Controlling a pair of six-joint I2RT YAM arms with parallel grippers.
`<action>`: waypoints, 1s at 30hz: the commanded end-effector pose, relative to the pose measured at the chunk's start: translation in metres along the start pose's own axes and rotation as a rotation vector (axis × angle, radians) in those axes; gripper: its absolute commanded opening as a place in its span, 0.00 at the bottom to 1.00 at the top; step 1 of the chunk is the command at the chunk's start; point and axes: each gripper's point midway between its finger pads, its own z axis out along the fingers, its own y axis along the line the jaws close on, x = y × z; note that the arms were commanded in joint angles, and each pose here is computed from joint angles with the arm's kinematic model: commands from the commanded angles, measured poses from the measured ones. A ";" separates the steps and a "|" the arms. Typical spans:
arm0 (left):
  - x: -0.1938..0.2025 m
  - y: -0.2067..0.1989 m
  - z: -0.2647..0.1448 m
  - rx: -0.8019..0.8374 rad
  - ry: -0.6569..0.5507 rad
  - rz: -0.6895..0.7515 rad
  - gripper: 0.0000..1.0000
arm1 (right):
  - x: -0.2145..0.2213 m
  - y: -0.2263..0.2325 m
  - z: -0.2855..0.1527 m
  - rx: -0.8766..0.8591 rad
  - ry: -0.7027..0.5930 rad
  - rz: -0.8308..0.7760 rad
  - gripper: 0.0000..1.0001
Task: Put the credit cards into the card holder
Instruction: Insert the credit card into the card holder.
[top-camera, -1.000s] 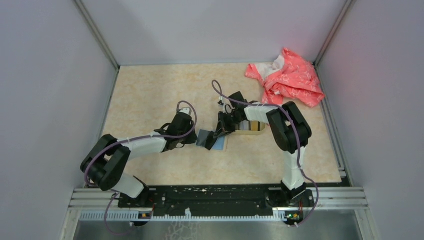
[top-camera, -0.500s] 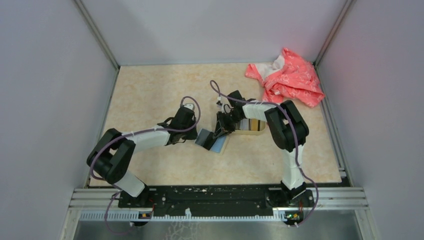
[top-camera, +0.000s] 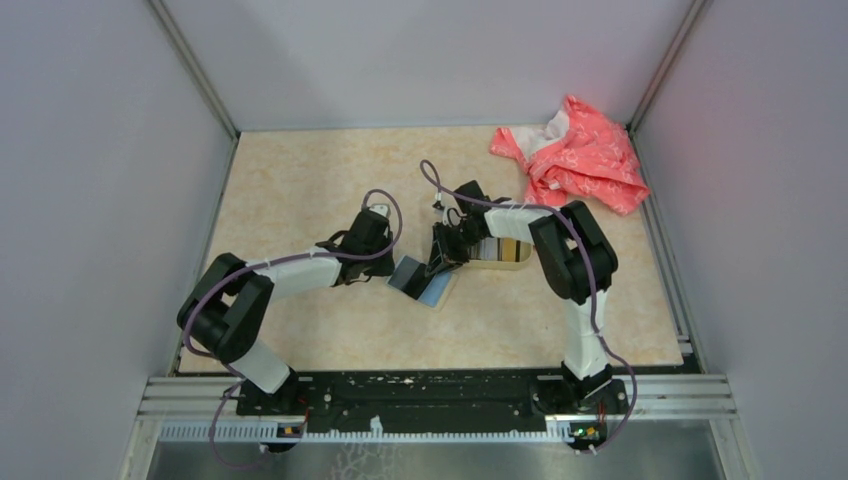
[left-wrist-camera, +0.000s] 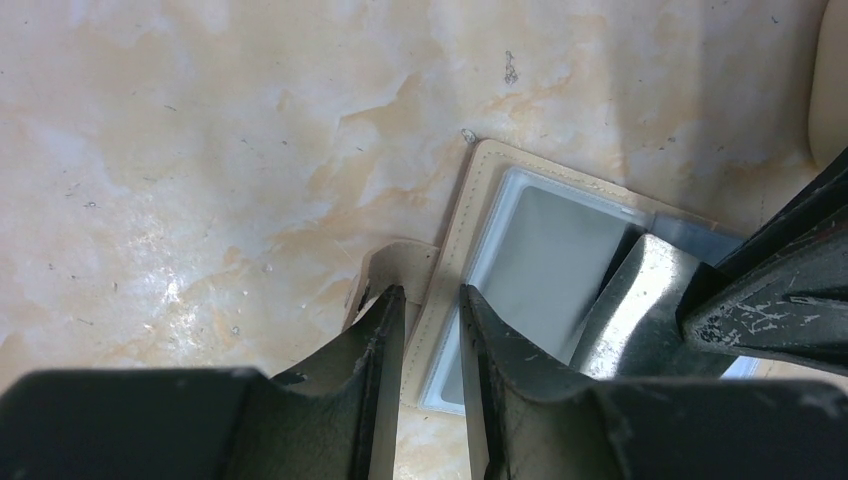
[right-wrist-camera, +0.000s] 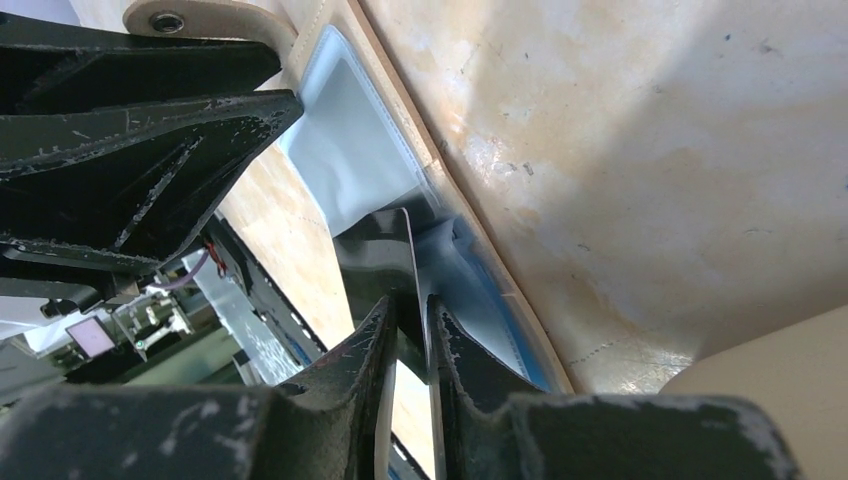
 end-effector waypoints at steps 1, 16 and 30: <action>0.008 0.001 0.001 0.008 0.038 0.018 0.33 | 0.000 -0.027 0.006 0.112 -0.039 0.002 0.15; 0.008 -0.013 -0.005 0.107 0.018 0.013 0.32 | 0.009 -0.051 0.008 0.219 -0.017 0.048 0.02; -0.015 -0.036 -0.051 0.303 -0.184 0.009 0.34 | 0.002 -0.055 0.002 0.256 -0.054 0.003 0.12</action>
